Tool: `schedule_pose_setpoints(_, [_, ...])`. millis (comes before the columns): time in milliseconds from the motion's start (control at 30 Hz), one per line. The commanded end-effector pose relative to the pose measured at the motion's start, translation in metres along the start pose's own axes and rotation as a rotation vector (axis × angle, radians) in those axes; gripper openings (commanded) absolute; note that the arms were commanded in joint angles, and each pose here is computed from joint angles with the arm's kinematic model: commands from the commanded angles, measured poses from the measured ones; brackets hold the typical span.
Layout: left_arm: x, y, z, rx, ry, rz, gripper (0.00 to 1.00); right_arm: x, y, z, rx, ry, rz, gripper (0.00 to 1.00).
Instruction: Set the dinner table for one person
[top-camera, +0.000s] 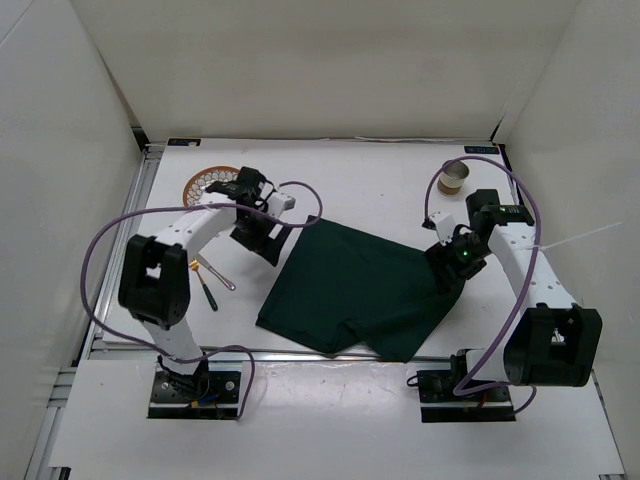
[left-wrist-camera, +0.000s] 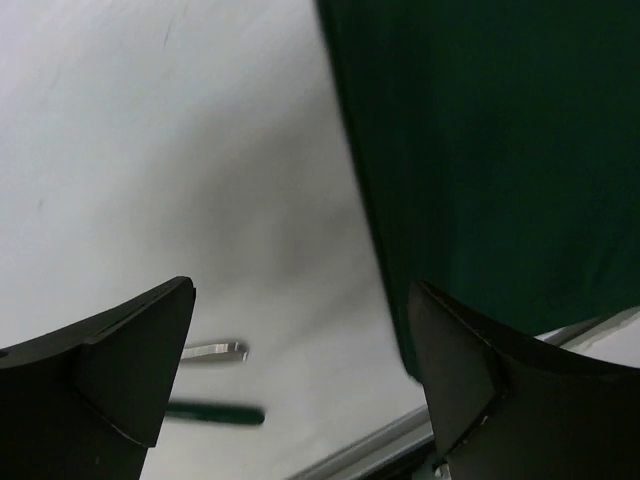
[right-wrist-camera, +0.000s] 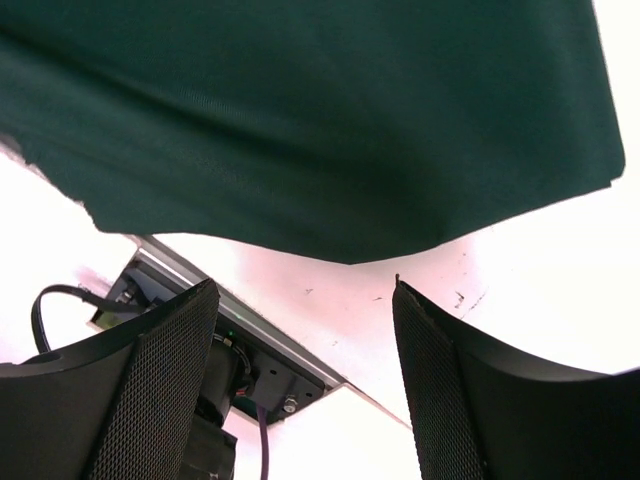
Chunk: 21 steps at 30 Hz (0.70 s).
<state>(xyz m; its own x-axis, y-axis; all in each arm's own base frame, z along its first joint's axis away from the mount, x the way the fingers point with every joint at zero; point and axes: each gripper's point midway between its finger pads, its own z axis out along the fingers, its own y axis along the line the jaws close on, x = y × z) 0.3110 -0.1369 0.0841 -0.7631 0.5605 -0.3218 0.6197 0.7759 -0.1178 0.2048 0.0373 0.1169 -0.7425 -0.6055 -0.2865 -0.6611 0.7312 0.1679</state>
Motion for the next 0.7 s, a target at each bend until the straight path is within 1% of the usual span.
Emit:
schedule_pose_setpoints(0, [-0.059,-0.012,0.003,0.102,-0.166,0.028,0.97,-0.010,0.000,-0.003,0.000,-0.058,0.015,0.74])
schedule_pose_setpoints(33, [-0.068,-0.015,0.008,0.118,-0.178,0.042,0.97,-0.005,0.003,-0.001,-0.011,-0.044,0.021,0.74])
schedule_pose_setpoints(67, [-0.072,-0.014,0.021,0.138,-0.164,0.037,0.97,-0.004,0.004,-0.003,-0.011,-0.043,0.021,0.74])
schedule_pose_setpoints(133, [-0.094,-0.017,0.027,0.159,-0.207,0.037,0.97,-0.001,0.003,-0.002,-0.013,-0.038,0.024,0.74])
schedule_pose_setpoints(167, [-0.096,-0.016,0.041,0.179,-0.192,0.033,0.97,0.004,0.007,0.000,-0.027,-0.021,0.031,0.74])
schedule_pose_setpoints(200, [-0.109,-0.013,0.041,0.174,-0.216,0.029,0.97,0.007,0.009,0.000,-0.034,-0.012,0.035,0.74])
schedule_pose_setpoints(233, [-0.113,-0.018,0.047,0.191,-0.213,0.038,0.97,0.008,0.007,0.001,-0.037,-0.006,0.047,0.74])
schedule_pose_setpoints(267, [-0.113,-0.020,0.064,0.203,-0.182,0.026,0.97,0.010,0.009,0.001,-0.044,0.003,0.052,0.74])
schedule_pose_setpoints(300, [-0.125,-0.017,0.065,0.198,-0.205,0.023,0.97,0.010,0.009,0.001,-0.045,0.003,0.042,0.74])
schedule_pose_setpoints(333, [-0.123,-0.020,0.079,0.209,-0.178,0.026,0.97,0.010,0.009,-0.001,-0.045,0.003,0.042,0.74])
schedule_pose_setpoints(400, [-0.129,-0.026,0.087,0.217,-0.173,0.022,0.96,0.007,0.007,-0.002,-0.043,0.001,0.041,0.74])
schedule_pose_setpoints(500, [-0.131,-0.042,0.105,0.228,-0.148,0.040,0.90,0.002,0.000,-0.001,-0.033,-0.010,0.047,0.74])
schedule_pose_setpoints(567, [-0.126,-0.044,0.114,0.210,-0.122,0.036,0.77,0.000,-0.002,0.000,-0.044,-0.012,0.071,0.74])
schedule_pose_setpoints(600, [-0.123,-0.048,0.120,0.205,-0.105,0.033,0.68,-0.003,-0.002,0.000,-0.045,-0.025,0.077,0.74])
schedule_pose_setpoints(633, [-0.125,-0.042,0.122,0.168,-0.109,0.019,0.58,-0.005,-0.004,0.000,-0.044,-0.026,0.077,0.74])
schedule_pose_setpoints(667, [-0.121,-0.045,0.129,0.161,-0.090,0.026,0.35,-0.011,-0.004,-0.004,-0.043,-0.047,0.079,0.74])
